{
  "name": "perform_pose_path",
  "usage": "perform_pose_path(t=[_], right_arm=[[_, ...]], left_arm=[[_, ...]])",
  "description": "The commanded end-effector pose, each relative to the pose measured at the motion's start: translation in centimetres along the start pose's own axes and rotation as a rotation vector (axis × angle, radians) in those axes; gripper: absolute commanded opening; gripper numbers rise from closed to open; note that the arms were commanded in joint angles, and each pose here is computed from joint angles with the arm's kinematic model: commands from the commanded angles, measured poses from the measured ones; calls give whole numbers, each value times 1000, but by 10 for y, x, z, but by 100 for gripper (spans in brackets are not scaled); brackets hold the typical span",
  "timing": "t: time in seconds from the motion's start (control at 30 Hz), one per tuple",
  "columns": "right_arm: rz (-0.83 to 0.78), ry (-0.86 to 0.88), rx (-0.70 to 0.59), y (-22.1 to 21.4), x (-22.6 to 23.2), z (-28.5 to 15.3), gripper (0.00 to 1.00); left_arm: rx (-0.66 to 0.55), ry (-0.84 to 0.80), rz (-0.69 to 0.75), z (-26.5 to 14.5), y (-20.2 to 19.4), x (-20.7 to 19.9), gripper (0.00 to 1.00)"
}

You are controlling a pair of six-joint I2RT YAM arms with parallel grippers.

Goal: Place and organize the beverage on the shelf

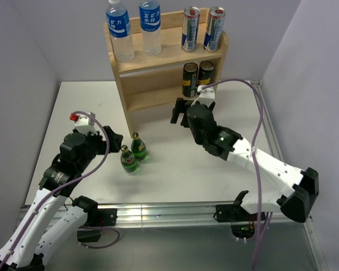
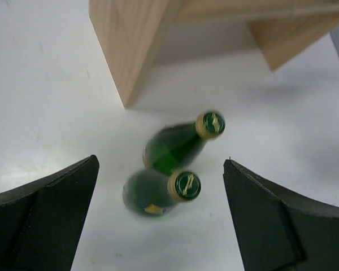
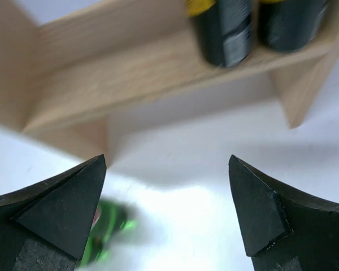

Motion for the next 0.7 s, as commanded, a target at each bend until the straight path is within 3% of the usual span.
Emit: perform_pose_path(t=[0.0,0.2,0.3,0.47,0.67], right_arm=[[31,42,35,-12,4,-34,96],[54,63,47,-15,-10,-66,96],[47,58,38,-7,-16,-74,96],[50,64,32,-2,-25,-84,96],[55,66,42,-4,-34,-93,96]], left_arm=[[85,-125,-97,0,-32,-20,99],[174,-109,-165,14,-51,-26,99],[89,-83,-214,12,-45,-22,99],[147,-46,-259,20,-70,-22,99],[127,55,-254,24,-94,-18,99]])
Point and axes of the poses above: each gripper's point midway between its finger pads, its own z axis out along the fingers, its own x axis along the line the jaws close on, y = z × x, the point moved 1 cm from there along -z, back along the fingers, and after that the axes turned 2 degrees about z, right-handed, at the moved point
